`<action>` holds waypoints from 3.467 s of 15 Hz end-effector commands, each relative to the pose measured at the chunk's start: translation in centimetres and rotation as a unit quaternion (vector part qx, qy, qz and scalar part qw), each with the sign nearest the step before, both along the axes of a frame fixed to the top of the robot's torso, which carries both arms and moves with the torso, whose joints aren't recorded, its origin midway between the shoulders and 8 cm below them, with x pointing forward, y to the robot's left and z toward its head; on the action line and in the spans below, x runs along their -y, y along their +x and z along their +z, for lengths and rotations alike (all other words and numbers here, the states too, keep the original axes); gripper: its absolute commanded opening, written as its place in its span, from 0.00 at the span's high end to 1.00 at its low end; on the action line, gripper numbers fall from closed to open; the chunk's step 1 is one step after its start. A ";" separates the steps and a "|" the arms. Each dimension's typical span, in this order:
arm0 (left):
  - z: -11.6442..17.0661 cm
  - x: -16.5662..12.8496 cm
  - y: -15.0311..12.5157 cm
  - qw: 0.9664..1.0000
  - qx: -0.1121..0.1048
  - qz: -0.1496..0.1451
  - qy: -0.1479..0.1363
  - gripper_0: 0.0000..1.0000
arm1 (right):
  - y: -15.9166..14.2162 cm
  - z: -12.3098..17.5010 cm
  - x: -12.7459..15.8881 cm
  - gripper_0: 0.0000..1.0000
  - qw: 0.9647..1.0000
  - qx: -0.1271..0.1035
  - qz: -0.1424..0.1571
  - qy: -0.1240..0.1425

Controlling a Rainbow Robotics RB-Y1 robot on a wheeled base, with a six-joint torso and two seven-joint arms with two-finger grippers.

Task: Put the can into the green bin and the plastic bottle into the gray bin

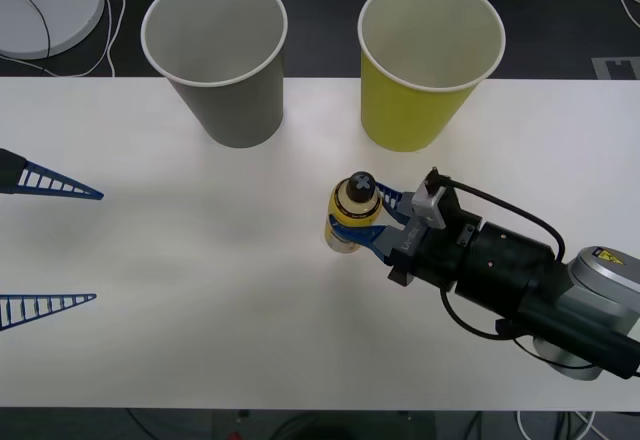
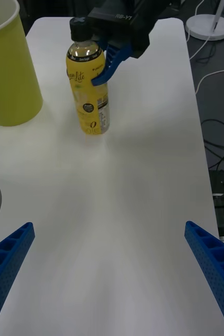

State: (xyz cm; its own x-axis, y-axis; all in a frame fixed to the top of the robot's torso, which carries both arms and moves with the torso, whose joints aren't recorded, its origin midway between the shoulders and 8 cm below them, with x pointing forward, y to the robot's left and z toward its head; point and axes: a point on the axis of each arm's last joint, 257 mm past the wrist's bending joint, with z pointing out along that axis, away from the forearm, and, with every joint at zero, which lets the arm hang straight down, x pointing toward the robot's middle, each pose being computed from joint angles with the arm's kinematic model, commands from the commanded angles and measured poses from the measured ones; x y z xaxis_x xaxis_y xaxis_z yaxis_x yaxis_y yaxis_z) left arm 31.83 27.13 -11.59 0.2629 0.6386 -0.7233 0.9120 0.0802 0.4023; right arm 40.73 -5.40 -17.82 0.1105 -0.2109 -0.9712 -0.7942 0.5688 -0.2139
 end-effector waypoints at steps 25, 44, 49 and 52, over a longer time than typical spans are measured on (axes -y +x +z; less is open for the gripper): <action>0.0 0.0 0.0 1.000 0.000 0.000 0.000 0.00 | -1.9 7.8 3.0 1.00 0.962 -0.143 -0.221 -0.068; 0.0 0.0 0.0 1.000 0.000 0.000 0.000 0.00 | 0.3 17.4 -9.5 1.00 0.982 -0.161 -0.089 -0.042; 0.0 0.0 0.0 1.000 0.000 0.000 0.000 0.00 | 3.3 19.0 -11.0 1.00 0.975 -0.180 -0.113 -0.059; 0.0 0.0 0.0 1.000 0.000 0.000 0.000 0.00 | 4.8 19.6 -11.5 1.00 0.969 -0.200 -0.129 -0.070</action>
State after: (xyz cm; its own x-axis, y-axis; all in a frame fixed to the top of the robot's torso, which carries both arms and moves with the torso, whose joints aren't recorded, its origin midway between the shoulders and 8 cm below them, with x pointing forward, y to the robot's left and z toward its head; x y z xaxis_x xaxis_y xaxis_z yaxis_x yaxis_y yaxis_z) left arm 31.83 27.13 -11.59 0.2629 0.6386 -0.7233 0.9120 0.0802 0.4023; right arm 45.25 6.05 1.69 -0.3304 -0.3078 -0.8923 -0.6723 0.7402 -0.0064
